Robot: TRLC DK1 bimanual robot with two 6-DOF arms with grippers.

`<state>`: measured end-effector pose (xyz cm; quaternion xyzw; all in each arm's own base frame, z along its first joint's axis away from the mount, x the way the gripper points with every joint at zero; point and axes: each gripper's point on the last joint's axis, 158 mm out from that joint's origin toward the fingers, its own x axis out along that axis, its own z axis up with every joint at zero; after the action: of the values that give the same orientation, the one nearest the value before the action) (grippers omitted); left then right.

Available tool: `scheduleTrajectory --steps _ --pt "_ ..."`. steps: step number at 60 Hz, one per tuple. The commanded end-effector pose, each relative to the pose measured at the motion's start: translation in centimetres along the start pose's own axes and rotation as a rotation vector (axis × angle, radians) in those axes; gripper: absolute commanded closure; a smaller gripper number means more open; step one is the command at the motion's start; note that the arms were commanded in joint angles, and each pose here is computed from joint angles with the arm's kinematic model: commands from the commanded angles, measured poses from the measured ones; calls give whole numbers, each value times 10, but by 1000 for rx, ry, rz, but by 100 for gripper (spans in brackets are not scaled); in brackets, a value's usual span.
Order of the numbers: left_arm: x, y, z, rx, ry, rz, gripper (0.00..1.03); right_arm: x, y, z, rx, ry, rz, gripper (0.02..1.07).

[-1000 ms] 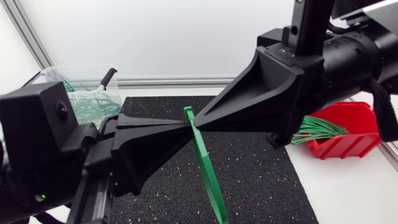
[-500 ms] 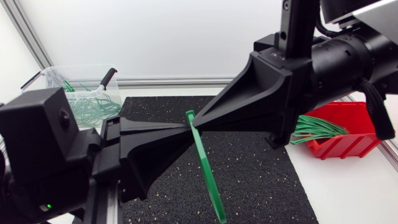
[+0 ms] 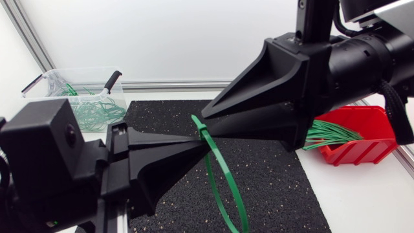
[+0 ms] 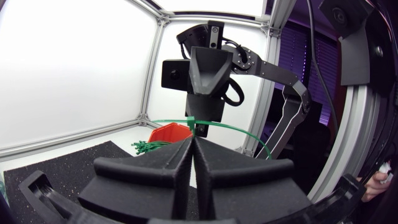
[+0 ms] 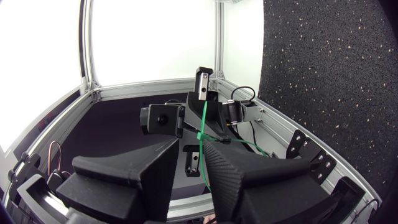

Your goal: Take a green cable tie from the red box, thread the tail through the head to close it, then place it in the transparent bin on the left.

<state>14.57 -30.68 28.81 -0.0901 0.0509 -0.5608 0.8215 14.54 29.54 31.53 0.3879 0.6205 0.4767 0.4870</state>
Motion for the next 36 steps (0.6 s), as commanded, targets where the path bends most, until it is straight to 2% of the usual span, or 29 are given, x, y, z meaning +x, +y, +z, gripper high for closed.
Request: scheduleTrajectory --steps 1,19,36 --pt "-1 5 -12 46 23 7 99 -7 1 4 1 -31 5 67" --pt "-2 21 -25 179 55 48 99 -16 -8 29 -20 -84 26 63" --pt "2 29 -35 327 88 75 99 -5 -25 51 -111 -37 22 63"
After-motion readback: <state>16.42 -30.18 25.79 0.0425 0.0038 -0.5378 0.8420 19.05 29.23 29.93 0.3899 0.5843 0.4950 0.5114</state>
